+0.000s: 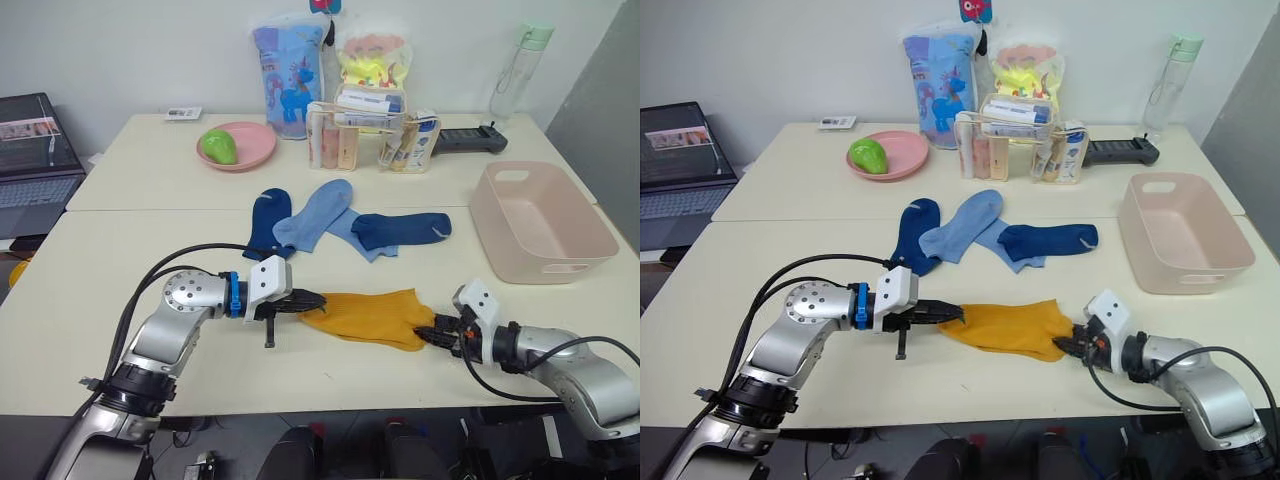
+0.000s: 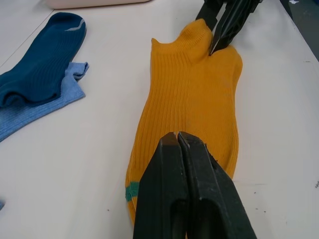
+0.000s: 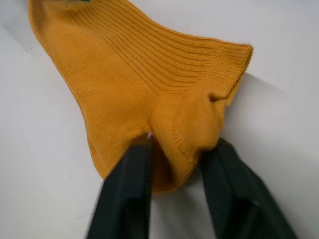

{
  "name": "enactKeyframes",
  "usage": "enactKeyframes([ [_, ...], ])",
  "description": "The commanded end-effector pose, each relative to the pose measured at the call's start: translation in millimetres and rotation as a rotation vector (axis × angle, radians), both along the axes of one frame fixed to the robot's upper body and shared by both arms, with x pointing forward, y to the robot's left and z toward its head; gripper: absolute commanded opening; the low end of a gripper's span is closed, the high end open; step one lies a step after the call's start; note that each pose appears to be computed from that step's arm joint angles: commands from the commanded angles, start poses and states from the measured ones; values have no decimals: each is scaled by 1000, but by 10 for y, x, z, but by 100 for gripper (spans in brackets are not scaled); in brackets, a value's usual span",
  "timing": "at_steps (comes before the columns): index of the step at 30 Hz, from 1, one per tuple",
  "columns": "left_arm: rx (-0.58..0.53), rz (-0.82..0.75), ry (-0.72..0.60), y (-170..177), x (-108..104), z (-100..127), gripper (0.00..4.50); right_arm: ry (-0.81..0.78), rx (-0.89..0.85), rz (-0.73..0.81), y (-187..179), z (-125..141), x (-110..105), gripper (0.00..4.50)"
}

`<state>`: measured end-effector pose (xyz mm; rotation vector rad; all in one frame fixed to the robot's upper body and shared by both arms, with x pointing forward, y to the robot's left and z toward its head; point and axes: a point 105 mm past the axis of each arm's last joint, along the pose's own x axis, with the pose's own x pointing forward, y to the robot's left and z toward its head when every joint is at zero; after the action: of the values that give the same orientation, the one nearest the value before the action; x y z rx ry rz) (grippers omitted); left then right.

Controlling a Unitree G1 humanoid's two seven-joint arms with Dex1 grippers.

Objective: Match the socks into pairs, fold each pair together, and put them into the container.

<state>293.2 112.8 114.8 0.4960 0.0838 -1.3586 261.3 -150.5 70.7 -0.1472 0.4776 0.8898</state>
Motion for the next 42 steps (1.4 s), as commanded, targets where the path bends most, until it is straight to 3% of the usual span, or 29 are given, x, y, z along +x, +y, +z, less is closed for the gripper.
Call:
enactKeyframes([
  [1, -25, -44, -51, -97, -20, 133, 0, -18, 13, 8, 7, 78, 6, 28],
  [2, -32, -52, -51, -126, -21, 146, 0, -16, 19, 0, -12, 91, 20, 2],
  [11, -107, -122, 12, -597, -14, 115, 0, 0, 9, 26, -257, 259, 181, 2],
  [18, -24, -104, 24, -853, 140, -166, 0, 11, 5, 75, -274, 296, 205, 2],
  [24, 52, -76, 55, -867, 179, -479, 0, 11, 63, 103, -188, 400, 181, 2],
  [29, 76, -31, 81, -793, 193, -603, 0, 30, 252, 171, 60, 733, 102, 2],
  [34, 28, -35, 82, -791, 154, -544, 0, 69, 373, 216, 381, 847, 55, 2],
  [38, -82, -8, 94, -817, 174, -330, 0, 78, 360, 220, 562, 734, 84, 2],
  [42, -87, 1, 109, -568, 133, -57, 0, 68, 313, 248, 675, 664, 108, 2],
])
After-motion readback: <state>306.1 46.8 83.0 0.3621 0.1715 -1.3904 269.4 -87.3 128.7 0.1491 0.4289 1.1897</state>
